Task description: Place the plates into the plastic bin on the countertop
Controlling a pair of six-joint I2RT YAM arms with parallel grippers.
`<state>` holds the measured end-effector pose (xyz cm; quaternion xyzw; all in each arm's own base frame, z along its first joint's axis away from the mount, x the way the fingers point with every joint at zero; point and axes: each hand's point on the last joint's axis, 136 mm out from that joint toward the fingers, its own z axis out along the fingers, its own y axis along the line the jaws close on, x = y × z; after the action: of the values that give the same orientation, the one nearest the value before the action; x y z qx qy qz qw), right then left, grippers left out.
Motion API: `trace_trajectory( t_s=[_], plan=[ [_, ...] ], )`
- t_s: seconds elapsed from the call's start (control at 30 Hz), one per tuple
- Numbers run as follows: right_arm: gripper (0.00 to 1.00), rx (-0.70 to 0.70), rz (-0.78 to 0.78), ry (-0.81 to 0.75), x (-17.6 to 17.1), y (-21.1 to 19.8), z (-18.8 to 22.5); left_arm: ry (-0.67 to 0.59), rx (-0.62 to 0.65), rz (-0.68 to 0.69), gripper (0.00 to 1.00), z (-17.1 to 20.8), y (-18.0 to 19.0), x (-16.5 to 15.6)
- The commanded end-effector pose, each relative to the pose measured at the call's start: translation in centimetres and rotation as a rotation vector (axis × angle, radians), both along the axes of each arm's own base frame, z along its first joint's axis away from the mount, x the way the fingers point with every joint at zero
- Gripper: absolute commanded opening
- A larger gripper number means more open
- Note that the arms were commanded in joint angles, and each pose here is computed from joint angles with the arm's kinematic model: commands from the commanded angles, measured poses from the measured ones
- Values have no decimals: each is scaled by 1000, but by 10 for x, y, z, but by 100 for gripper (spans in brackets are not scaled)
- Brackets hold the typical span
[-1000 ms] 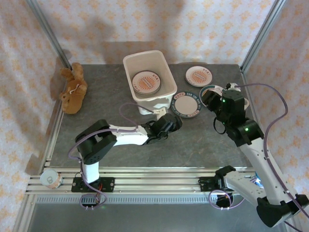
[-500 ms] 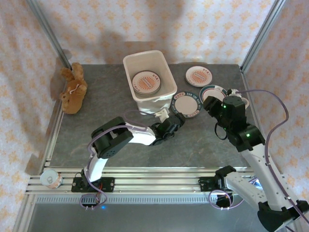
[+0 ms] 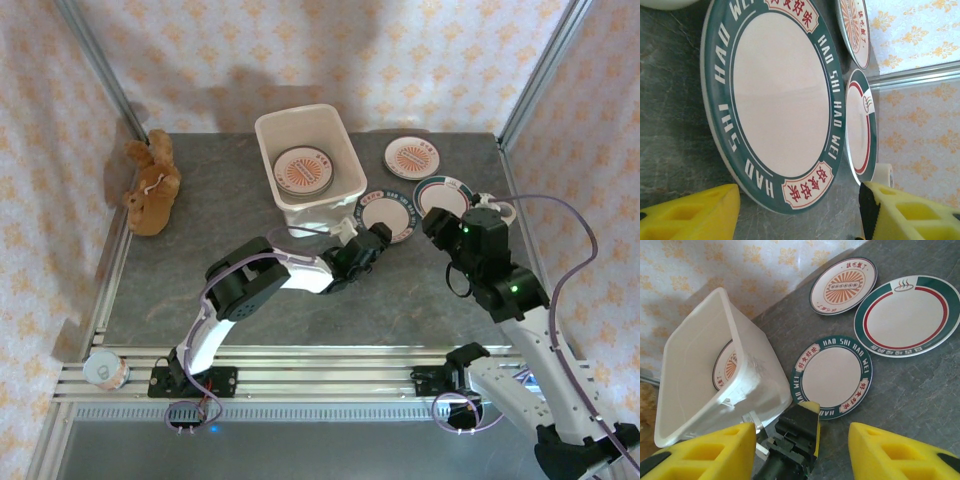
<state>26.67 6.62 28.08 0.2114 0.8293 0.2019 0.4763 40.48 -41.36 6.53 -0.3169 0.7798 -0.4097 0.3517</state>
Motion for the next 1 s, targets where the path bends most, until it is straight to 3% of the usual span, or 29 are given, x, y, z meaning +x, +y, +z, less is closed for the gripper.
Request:
trace_trajectory(
  t_s=[0.0,0.63,0.83,0.97],
  plan=[
    [52,9,-1,-17,-3,-1,3,33,36,32,64,-13,3,5],
    [52,-34,-3,-45,-5,-7,9,108,26,95,62,-35,11,16],
    [52,-34,1,-47,-5,-6,10,122,20,109,55,-42,15,21],
    [52,-35,0,-42,-5,-7,9,137,15,114,44,-47,15,22]
  ],
)
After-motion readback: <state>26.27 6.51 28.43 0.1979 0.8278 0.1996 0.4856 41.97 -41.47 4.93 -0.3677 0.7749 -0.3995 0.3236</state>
